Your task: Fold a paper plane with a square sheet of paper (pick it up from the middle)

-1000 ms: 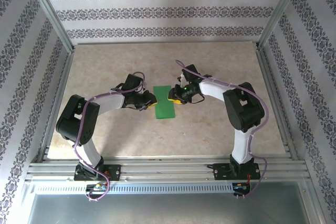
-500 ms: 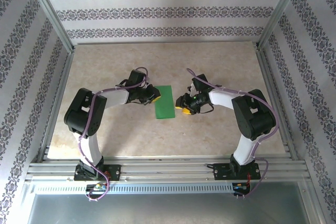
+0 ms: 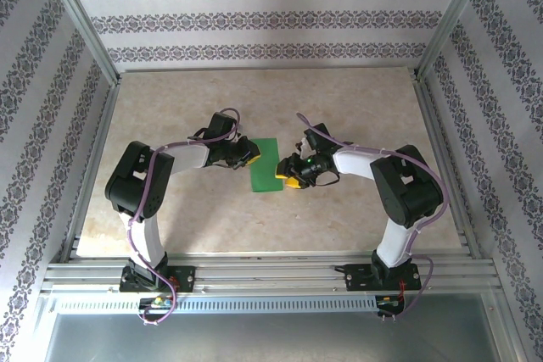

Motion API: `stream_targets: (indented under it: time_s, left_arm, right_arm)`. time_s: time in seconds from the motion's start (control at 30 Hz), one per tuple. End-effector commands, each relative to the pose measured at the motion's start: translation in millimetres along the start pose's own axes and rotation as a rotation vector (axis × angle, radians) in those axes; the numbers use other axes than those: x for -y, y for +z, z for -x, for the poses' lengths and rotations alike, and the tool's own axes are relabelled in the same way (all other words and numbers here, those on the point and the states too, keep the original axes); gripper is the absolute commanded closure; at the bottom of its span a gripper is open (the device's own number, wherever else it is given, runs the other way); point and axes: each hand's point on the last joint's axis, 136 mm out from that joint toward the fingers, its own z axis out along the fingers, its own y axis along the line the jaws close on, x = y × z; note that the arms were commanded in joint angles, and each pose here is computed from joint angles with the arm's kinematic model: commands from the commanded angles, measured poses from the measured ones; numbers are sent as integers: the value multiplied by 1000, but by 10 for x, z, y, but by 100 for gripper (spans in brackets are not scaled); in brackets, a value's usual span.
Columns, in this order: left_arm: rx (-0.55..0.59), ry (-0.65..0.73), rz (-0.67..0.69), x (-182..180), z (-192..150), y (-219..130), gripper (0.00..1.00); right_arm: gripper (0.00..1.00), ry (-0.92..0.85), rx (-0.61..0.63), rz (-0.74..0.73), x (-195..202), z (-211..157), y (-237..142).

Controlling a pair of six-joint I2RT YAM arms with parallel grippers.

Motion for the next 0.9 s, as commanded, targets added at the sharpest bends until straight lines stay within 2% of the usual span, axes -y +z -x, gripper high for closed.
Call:
stream_targets:
  time_s: [0.0,0.37,0.63,0.87]
  left_arm:
    - [-10,6,-8,21,-2,25,81]
    - [-25,-6,8,-63,-24,82,81]
    - [-43,-23,27,-181,-93,115,82]
    - [-56,-37,31,-253,-133,165,82]
  right_arm:
    - [52,19,-41,4,35,-92,95]
    - [53,19,-73,18,50,-165,158]
    - [57,21,-69,77,-32,-142,146]
    - [61,29,-61,73,14,-118,164]
